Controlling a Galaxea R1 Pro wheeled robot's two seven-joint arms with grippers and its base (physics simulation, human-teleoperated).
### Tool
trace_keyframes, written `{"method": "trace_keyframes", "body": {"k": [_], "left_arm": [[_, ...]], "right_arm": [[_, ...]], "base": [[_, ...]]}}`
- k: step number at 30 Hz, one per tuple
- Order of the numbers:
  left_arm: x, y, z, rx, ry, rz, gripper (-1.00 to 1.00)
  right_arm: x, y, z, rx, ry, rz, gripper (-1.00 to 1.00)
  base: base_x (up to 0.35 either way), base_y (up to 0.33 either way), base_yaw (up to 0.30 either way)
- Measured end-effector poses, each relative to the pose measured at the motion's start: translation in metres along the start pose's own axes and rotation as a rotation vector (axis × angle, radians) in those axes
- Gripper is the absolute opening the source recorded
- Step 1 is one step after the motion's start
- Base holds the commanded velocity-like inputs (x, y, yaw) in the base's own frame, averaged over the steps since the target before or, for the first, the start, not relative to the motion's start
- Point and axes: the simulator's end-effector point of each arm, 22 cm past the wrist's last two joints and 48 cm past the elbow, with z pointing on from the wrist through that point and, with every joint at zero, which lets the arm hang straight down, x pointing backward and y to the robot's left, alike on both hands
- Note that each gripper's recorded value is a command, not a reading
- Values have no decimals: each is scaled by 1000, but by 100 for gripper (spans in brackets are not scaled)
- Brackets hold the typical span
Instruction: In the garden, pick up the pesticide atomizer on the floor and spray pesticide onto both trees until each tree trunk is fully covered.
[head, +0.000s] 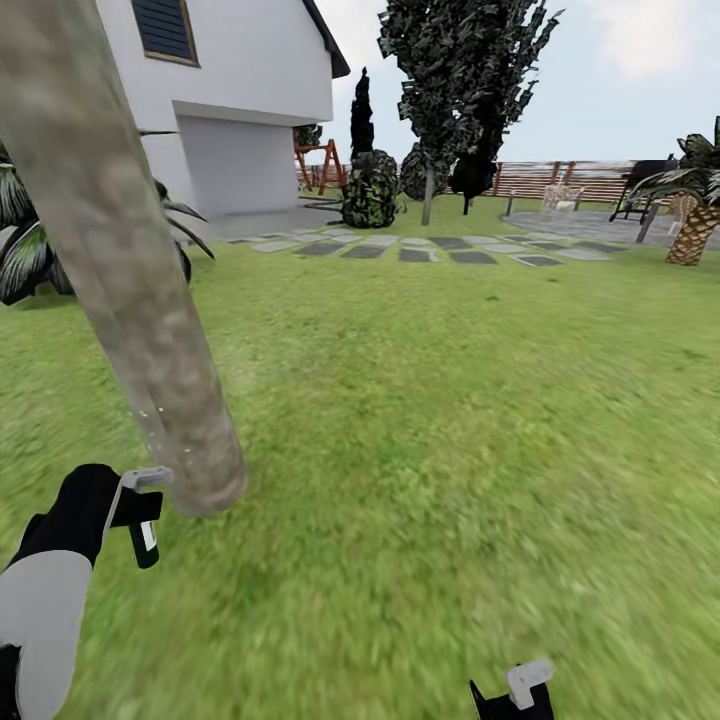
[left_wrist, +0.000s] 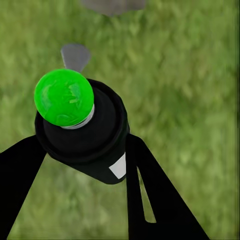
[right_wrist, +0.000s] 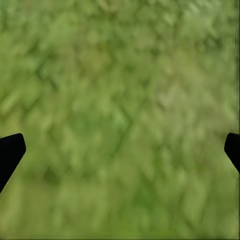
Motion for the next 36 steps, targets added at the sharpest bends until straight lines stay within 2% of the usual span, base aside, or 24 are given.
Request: {"method": "trace_keyframes", "body": {"k": [9,21,24,28,36], "left_arm": [[4,0,2,-1,9,2,-100],[9,-1,5,2,25,2,-100],[6,0,6,0,8,9,-100],[1,1,6,-4,-15,17,-100],[1,0,6,-4,-16,18,-100]], "right_arm": [[0,0,0,0,1,0,100],[0,0,0,0,0,0,100],[0,0,0,0,0,0,100],[0,0,0,0,1,0,100],[0,0,0,-1,1,0,100]], "base": [[10,-277,143],[195,-220,42],[58,-256,72],[7,-273,221],[31,-274,273]]}}
